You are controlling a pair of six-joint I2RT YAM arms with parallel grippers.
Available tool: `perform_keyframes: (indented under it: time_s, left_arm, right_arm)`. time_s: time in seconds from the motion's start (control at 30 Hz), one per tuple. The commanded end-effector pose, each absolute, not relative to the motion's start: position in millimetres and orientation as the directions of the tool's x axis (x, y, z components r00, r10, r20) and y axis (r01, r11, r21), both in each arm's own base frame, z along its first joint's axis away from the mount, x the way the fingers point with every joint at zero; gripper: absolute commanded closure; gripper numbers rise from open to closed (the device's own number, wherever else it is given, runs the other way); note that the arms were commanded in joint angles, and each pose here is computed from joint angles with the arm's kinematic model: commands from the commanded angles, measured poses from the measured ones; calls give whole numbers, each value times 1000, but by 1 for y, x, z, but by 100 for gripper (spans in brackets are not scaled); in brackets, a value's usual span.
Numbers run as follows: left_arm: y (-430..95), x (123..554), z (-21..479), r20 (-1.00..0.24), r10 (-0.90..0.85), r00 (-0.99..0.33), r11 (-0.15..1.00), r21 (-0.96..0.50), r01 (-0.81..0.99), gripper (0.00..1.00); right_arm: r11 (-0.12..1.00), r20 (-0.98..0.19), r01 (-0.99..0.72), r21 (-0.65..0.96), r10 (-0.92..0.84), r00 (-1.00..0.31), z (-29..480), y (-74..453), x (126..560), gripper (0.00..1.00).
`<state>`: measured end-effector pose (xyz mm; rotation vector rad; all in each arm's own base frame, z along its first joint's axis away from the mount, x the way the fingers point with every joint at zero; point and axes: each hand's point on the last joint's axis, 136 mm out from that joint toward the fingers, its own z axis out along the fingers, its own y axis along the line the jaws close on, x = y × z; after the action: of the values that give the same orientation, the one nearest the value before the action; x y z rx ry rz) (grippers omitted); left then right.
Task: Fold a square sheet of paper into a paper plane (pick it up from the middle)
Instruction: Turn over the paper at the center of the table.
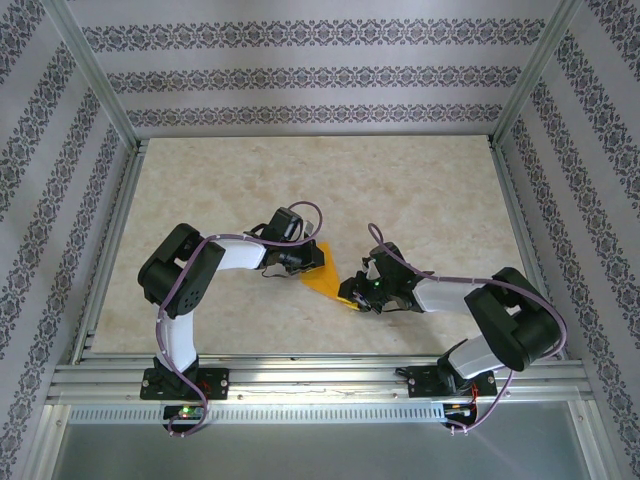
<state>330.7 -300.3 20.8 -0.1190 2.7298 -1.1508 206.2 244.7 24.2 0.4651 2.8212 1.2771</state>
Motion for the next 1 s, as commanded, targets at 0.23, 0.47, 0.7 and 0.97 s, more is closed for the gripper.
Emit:
perform_keyframes:
  time_s: [0.23, 0.47, 0.7, 0.97]
  left_arm:
    - [-297, 331, 18, -101, -156, -983, 701, -712, -39, 87]
    - [-303, 342, 51, -157, -162, -974, 674, -739, 8, 79]
    - [-288, 351, 105, -311, -198, -930, 703, -706, 86, 69]
    - [-253, 356, 164, -497, -250, -831, 769, -624, 142, 59]
  right_arm:
    - [574, 53, 191, 796, 248, -967, 35, 249, 223, 85]
    - [552, 31, 159, 818, 234, -972, 41, 245, 223, 91]
    - [600, -122, 9, 800, 177, -977, 65, 236, 231, 95]
    - [860, -449, -292, 419, -83, -890, 105, 189, 252, 98]
